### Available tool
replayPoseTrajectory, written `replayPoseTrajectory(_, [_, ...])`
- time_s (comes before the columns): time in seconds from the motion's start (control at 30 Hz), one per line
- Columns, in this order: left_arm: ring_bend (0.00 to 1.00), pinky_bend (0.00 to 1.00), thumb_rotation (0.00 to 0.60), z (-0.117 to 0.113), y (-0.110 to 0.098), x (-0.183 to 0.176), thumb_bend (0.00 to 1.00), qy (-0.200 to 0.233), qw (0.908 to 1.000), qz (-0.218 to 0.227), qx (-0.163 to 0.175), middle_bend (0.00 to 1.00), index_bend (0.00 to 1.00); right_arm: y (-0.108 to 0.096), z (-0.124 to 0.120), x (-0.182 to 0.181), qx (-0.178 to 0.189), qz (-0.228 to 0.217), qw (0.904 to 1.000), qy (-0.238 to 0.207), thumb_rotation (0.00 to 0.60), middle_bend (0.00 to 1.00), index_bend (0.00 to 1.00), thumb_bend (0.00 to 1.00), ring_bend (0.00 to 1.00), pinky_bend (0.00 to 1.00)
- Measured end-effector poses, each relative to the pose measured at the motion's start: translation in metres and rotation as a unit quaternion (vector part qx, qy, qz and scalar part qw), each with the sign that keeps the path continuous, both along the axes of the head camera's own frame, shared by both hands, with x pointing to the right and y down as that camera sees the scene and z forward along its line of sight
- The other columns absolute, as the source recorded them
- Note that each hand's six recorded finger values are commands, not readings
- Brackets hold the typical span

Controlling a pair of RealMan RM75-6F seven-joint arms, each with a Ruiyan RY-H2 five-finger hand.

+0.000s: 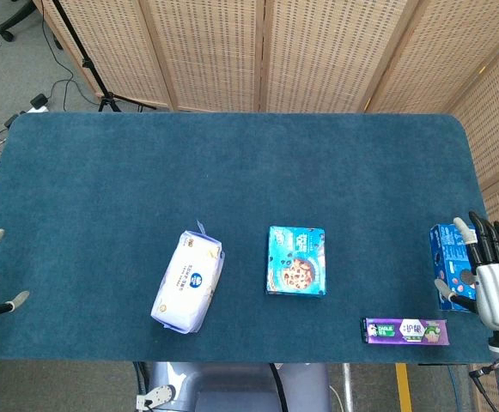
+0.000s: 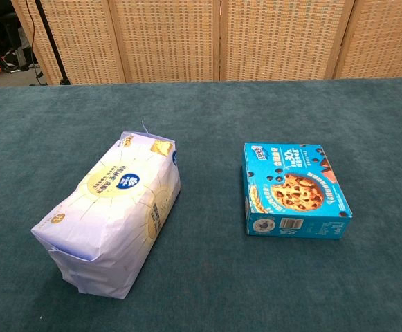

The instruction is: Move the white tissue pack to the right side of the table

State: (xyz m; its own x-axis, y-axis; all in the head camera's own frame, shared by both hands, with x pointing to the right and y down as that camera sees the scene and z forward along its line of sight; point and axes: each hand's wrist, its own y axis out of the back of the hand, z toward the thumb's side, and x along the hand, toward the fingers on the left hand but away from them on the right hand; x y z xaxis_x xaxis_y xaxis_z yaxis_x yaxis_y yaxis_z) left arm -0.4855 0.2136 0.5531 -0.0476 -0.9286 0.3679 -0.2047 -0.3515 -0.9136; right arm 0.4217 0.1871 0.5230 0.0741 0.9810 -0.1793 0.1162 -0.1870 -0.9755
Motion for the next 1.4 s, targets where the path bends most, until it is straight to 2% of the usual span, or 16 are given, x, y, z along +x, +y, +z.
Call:
replayPoseTrajectory(0.33, [0.0,0.0,0.6,0.0,-0.001,0.005,0.0,0.007,0.9999,0.014,0.006,0.0,0.0,0.0,-0.003,0.002,0.001,0.007,0.9999,-0.009,0.6,0.0,0.0,0.0,0.0,0.0])
replayPoseTrajectory(0.43, [0.0,0.0,0.6,0.001,-0.001,0.014,0.0,0.021,0.9992,0.033,0.011,0.0,0.0,0.0,-0.004,0.003,0.002,0.009,0.9999,-0.012,0.6,0.0,0.0,0.0,0.0,0.0])
replayPoseTrajectory(0.53, [0.0,0.0,0.6,0.003,-0.003,0.037,0.0,0.046,0.9955,0.08,0.019,0.0,0.0,-0.001,-0.006,0.003,0.003,0.012,0.9997,-0.019,0.6,0.0,0.0,0.0,0.0,0.0])
replayPoseTrajectory(0.63, [0.0,0.0,0.6,0.007,-0.002,0.07,0.0,0.08,0.9852,0.149,0.029,0.0,0.0,-0.001,-0.008,0.004,0.007,0.014,0.9996,-0.022,0.6,0.0,0.0,0.0,0.0,0.0])
replayPoseTrajectory(0.73, [0.0,0.0,0.6,0.012,0.002,0.11,0.0,0.112,0.967,0.227,0.03,0.0,0.0,-0.002,-0.009,0.006,0.007,0.019,0.9995,-0.025,0.6,0.0,0.0,0.0,0.0,0.0])
replayPoseTrajectory(0.77, [0.0,0.0,0.6,0.014,0.005,0.123,0.0,0.117,0.96,0.253,0.028,0.0,0.0,-0.002,-0.01,0.007,0.007,0.02,0.9995,-0.025,0.6,0.0,0.0,0.0,0.0,0.0])
replayPoseTrajectory(0.87, [0.0,0.0,0.6,0.019,0.013,0.147,0.0,0.117,0.9486,0.293,0.017,0.0,0.0,-0.002,-0.009,0.008,0.005,0.022,0.9994,-0.027,0.6,0.0,0.0,0.0,0.0,0.0])
replayPoseTrajectory(1.07, [0.0,0.0,0.6,0.033,0.032,0.183,0.0,0.123,0.9303,0.345,-0.018,0.0,0.0,-0.004,-0.009,0.009,0.004,0.027,0.999,-0.035,0.6,0.0,0.0,0.0,0.0,0.0])
replayPoseTrajectory(1.27, [0.0,0.0,0.6,0.049,0.04,0.209,0.0,0.137,0.9163,0.376,-0.021,0.0,0.0,-0.004,-0.01,0.011,0.004,0.031,0.9989,-0.036,0.6,0.0,0.0,0.0,0.0,0.0])
replayPoseTrajectory(1.4, [0.0,0.0,0.6,0.06,0.04,0.224,0.0,0.142,0.9115,0.385,-0.018,0.0,0.0,-0.005,-0.01,0.013,0.004,0.035,0.9986,-0.039,0.6,0.0,0.0,0.0,0.0,0.0])
